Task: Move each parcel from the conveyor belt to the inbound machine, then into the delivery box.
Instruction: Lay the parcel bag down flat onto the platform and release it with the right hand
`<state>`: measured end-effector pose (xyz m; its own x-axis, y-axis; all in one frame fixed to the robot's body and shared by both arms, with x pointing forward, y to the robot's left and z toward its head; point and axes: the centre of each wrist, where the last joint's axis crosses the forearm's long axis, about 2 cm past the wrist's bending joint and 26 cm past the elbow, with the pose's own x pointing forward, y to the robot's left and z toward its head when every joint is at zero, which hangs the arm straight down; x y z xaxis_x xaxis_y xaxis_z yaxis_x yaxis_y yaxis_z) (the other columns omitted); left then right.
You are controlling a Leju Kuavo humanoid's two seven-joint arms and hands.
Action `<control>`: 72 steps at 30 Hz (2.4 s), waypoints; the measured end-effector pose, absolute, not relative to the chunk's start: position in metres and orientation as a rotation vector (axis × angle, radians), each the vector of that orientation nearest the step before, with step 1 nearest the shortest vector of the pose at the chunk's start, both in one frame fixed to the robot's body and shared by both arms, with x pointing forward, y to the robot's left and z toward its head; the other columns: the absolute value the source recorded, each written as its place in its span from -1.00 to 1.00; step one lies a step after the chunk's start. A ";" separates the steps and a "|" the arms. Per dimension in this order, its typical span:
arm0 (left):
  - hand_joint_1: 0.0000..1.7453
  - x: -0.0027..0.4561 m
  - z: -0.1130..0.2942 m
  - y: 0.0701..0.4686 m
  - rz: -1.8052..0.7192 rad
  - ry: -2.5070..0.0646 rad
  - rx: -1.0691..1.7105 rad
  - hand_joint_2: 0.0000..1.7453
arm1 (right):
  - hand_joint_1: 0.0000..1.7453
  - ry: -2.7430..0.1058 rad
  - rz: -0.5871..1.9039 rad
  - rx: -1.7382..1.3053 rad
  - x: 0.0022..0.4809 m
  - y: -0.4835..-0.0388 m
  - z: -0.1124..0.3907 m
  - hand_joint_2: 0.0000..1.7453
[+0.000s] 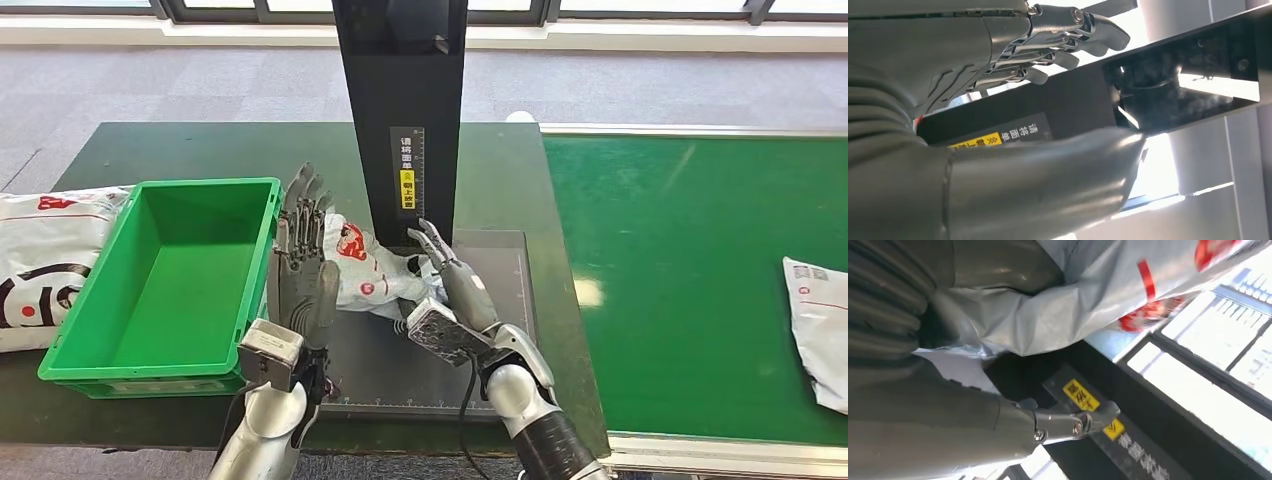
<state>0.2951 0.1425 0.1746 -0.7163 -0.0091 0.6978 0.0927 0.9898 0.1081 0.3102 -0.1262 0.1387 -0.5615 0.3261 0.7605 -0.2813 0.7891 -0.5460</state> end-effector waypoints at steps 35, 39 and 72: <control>-1.00 0.300 0.167 0.139 -0.115 -2.278 0.083 -1.00 | -1.00 -2.062 0.760 -0.151 0.300 -0.140 0.155 1.00; -1.00 0.301 0.167 0.139 -0.115 -2.276 0.082 -1.00 | -1.00 -2.063 0.759 -0.151 0.300 -0.140 0.156 1.00; -1.00 0.292 0.173 0.151 -0.083 -2.371 0.015 -1.00 | -1.00 -2.468 0.170 -0.095 0.289 -0.170 0.205 1.00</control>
